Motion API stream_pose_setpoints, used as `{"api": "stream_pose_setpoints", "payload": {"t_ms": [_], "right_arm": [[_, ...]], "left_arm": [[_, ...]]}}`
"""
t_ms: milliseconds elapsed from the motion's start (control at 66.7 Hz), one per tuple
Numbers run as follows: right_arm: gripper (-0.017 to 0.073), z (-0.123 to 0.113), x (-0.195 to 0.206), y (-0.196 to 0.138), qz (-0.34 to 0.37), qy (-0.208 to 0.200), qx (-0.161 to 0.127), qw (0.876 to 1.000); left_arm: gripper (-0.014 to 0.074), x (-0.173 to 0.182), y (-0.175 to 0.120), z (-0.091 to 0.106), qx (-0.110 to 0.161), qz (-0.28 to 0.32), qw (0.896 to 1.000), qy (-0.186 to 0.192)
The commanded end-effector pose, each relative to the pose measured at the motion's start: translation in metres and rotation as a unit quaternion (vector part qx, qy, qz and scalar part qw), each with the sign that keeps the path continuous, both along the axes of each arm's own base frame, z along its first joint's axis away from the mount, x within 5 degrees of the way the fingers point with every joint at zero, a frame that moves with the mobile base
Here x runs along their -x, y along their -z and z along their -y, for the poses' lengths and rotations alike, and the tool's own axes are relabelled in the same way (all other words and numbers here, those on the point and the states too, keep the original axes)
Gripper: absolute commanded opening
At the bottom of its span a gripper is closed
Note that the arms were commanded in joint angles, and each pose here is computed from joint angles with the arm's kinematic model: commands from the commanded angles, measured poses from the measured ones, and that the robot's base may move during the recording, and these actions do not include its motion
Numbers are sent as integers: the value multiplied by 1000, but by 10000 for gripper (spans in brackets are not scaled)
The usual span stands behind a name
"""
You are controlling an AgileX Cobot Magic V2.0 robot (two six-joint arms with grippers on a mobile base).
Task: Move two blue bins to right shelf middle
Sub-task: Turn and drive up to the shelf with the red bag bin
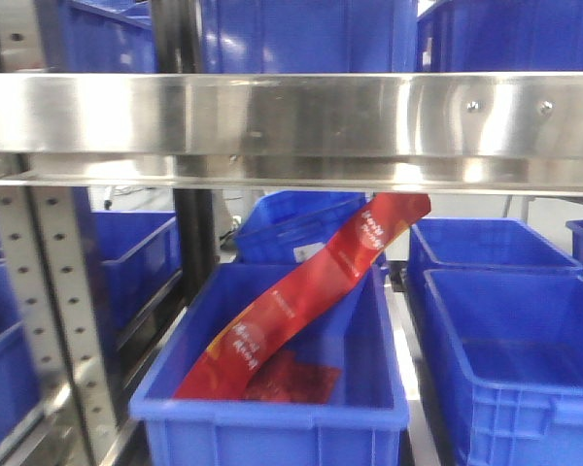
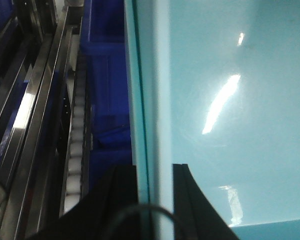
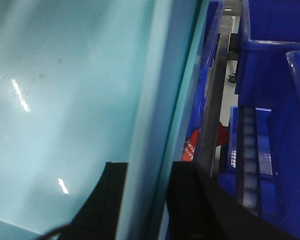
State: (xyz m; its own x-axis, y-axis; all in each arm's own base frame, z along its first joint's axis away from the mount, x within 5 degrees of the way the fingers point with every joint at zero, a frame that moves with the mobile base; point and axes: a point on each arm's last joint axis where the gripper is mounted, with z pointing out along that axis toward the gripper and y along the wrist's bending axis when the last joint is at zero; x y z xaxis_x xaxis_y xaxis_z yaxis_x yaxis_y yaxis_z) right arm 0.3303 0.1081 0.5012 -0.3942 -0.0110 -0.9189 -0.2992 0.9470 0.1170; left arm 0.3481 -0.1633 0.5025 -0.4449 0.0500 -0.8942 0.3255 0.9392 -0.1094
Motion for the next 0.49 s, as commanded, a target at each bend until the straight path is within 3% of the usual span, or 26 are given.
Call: {"api": "stream_pose_setpoints", "payload": {"t_ms": [0, 480], "right_arm": [[-153, -9, 8, -17, 38, -28, -52, 998], [-153, -9, 8, -17, 38, -28, -52, 998]], "left_arm": [[-111, 10, -21, 12, 66, 56, 996, 36], [-111, 10, -21, 12, 66, 56, 996, 36]]}}
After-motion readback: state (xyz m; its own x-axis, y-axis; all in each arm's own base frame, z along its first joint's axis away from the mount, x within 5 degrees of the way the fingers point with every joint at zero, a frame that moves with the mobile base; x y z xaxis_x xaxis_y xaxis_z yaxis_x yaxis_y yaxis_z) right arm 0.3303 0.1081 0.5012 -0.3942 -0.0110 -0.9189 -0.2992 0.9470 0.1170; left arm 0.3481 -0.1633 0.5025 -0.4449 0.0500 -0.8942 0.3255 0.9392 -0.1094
